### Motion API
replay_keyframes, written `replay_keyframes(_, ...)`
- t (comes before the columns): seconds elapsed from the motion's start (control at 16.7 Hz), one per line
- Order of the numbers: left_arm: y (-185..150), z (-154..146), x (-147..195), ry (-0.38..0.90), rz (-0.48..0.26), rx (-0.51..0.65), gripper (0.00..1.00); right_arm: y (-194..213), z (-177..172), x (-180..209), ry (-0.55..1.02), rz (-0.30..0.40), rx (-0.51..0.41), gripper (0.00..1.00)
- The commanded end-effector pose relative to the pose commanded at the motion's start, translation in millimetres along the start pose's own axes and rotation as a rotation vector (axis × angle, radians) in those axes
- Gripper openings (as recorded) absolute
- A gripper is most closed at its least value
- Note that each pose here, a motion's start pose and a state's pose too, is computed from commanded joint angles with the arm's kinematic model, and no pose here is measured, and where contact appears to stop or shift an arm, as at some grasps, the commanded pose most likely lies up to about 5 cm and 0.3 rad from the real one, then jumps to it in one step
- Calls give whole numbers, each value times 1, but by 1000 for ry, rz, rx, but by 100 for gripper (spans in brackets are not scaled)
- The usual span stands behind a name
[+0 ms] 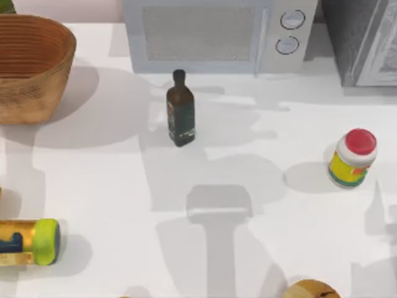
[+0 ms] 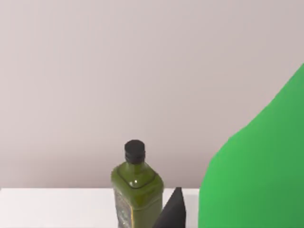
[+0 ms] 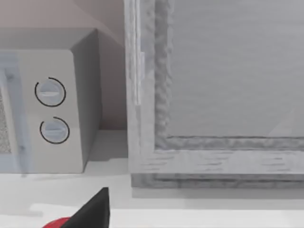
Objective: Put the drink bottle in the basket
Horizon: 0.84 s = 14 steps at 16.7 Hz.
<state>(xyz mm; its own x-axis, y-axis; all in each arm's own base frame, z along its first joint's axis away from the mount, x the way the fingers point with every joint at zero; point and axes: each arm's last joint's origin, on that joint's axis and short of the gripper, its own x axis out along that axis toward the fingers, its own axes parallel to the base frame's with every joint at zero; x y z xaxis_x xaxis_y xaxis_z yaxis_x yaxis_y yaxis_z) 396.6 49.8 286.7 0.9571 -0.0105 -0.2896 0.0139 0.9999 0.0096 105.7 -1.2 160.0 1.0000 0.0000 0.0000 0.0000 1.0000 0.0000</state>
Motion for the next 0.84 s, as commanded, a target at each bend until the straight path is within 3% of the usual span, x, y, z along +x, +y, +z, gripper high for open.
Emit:
replay_keyframes(0.48,0,0,0,0,0,0,98,0,0,0,0,0,0,100)
replay_keyframes(0.84,0,0,0,0,0,0,100,0,0,0,0,0,0,100)
